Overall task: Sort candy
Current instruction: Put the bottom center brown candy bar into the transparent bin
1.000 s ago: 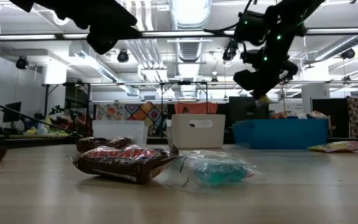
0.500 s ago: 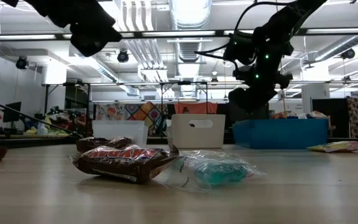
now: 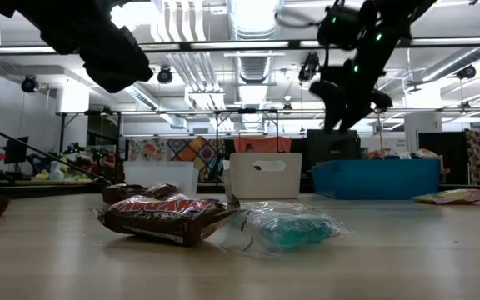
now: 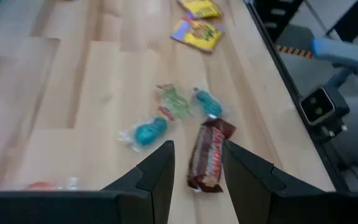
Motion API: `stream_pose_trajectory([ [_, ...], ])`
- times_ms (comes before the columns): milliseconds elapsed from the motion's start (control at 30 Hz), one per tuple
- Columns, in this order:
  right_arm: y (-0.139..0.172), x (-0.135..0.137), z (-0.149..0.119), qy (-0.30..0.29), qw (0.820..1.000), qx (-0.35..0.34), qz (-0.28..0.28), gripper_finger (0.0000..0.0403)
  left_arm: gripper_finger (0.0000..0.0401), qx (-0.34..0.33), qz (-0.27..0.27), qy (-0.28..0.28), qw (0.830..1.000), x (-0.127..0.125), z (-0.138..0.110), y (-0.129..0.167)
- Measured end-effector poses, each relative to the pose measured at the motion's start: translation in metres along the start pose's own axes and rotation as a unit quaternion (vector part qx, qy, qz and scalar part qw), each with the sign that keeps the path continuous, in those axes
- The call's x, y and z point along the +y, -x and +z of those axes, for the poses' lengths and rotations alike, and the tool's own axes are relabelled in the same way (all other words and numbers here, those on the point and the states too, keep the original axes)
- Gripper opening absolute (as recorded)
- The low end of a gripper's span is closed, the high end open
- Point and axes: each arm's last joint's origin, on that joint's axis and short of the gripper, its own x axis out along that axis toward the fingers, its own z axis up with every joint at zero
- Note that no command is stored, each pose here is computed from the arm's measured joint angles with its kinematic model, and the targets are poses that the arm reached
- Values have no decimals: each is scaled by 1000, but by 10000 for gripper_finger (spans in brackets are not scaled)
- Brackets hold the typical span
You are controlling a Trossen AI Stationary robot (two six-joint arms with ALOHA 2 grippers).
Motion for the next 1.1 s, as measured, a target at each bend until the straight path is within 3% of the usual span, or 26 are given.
stream_pose_trajectory([
  [133,24,26,-12,23,993,16,116,215,118,24,-7,-21,999,-8,-10,-9],
  [333,58,71,-46,93,975,24,198,215,120,19,-14,-14,1000,-13,-17,-26],
  [467,77,91,-69,116,963,38,239,215,141,18,-24,-20,999,-15,-21,-37],
  [833,109,113,-106,136,954,28,265,215,267,-1,-1,-88,996,-17,-41,-72],
  [1100,112,114,-110,135,954,26,267,215,282,14,0,-103,995,-17,-62,-94],
])
